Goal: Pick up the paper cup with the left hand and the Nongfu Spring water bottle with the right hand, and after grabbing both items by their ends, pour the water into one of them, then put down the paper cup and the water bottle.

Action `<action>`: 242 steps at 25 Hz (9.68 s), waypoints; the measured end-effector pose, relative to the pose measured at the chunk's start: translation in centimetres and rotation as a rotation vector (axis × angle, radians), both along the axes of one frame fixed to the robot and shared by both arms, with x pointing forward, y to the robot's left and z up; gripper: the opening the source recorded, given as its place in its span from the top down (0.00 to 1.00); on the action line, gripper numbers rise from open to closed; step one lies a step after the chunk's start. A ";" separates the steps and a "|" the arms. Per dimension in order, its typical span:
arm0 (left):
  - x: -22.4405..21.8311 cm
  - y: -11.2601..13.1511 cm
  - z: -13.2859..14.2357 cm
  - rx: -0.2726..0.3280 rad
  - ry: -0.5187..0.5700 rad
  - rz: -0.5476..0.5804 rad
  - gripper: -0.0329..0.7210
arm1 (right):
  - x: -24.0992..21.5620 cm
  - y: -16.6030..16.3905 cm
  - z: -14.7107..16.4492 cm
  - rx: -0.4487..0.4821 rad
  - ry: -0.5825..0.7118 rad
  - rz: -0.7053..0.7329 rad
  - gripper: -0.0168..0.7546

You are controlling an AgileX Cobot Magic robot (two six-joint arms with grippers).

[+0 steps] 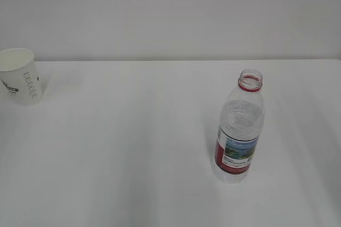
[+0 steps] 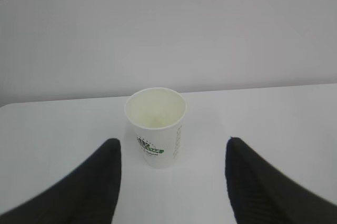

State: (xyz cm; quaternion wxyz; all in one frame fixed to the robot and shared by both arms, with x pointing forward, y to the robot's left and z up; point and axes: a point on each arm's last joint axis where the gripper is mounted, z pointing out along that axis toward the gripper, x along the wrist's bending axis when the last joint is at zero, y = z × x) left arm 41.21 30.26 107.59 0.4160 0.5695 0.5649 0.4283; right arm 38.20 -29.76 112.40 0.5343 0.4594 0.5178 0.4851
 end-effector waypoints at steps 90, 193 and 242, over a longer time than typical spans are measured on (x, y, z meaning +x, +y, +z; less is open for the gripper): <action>6.7 -3.0 -17.0 -0.041 0.014 -0.271 0.36 | 3.6 2.1 -22.8 0.170 0.427 0.207 0.23; 4.0 -4.7 -21.6 -0.073 0.191 -0.491 0.36 | 10.4 6.8 -25.6 -0.069 0.417 0.898 0.12; 4.0 -4.7 -21.6 -0.073 0.191 -0.491 0.36 | 12.5 7.1 -25.5 -0.060 0.394 0.954 0.24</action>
